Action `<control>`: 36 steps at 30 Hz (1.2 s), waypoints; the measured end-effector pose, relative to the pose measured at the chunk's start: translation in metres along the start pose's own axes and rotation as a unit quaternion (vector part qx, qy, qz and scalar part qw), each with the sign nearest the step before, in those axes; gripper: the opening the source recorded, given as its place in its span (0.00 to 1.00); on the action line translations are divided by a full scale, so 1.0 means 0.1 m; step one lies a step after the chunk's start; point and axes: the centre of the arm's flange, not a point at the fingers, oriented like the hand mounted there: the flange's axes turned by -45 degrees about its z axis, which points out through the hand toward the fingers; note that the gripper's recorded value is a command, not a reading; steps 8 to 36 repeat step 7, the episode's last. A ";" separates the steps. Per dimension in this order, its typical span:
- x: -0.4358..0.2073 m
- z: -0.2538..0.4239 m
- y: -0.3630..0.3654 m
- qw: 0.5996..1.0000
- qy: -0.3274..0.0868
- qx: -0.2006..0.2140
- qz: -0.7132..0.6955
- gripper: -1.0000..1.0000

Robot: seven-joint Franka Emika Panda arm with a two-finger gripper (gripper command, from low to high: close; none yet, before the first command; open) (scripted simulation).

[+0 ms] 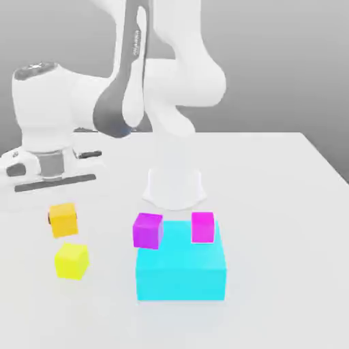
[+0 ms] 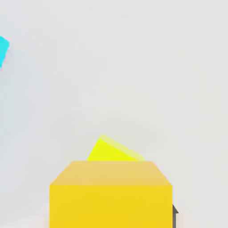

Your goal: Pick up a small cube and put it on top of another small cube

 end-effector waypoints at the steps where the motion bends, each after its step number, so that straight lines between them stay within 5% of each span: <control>1: 0.01 0.09 -0.01 1.000 0.000 0.000 -0.003 0.00; 4: -0.01 0.38 -0.01 1.000 0.000 0.000 -0.003 0.00; 5: -0.02 0.43 -0.01 1.000 -0.001 0.000 -0.002 1.00; 36: -0.02 0.43 -0.01 1.000 -0.001 0.000 -0.003 1.00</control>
